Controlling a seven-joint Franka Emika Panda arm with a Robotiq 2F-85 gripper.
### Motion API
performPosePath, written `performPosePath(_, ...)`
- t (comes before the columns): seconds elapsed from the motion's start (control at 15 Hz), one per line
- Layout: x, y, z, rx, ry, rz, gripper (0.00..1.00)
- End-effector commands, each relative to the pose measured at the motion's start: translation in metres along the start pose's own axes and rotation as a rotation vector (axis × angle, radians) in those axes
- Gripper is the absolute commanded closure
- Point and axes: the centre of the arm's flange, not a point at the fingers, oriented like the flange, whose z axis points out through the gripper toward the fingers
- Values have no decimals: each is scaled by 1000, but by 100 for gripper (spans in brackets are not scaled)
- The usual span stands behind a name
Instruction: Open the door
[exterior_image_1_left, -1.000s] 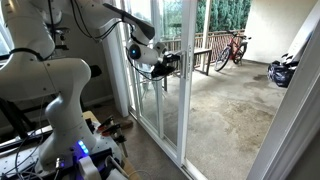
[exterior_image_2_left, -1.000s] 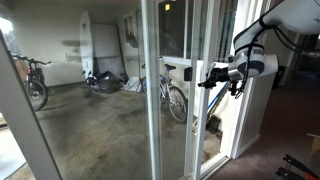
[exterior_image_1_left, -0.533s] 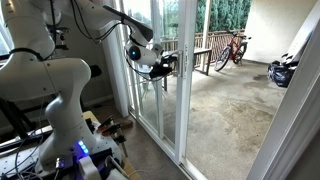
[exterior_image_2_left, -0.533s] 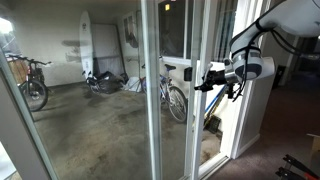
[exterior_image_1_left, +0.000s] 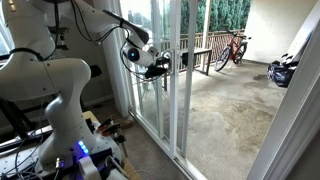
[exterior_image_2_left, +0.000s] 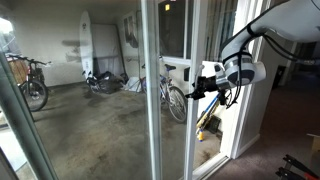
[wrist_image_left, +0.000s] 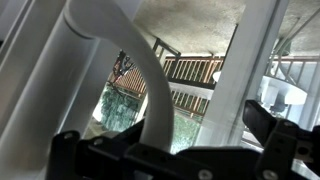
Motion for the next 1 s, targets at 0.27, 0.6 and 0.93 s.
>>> performPosePath(0.27,62,-97,61,136,61,-100,0)
performPosePath(0.6,51,-83,19,82,159,-157,0)
performPosePath(0.93,5,-76,6,106,105,-106,0)
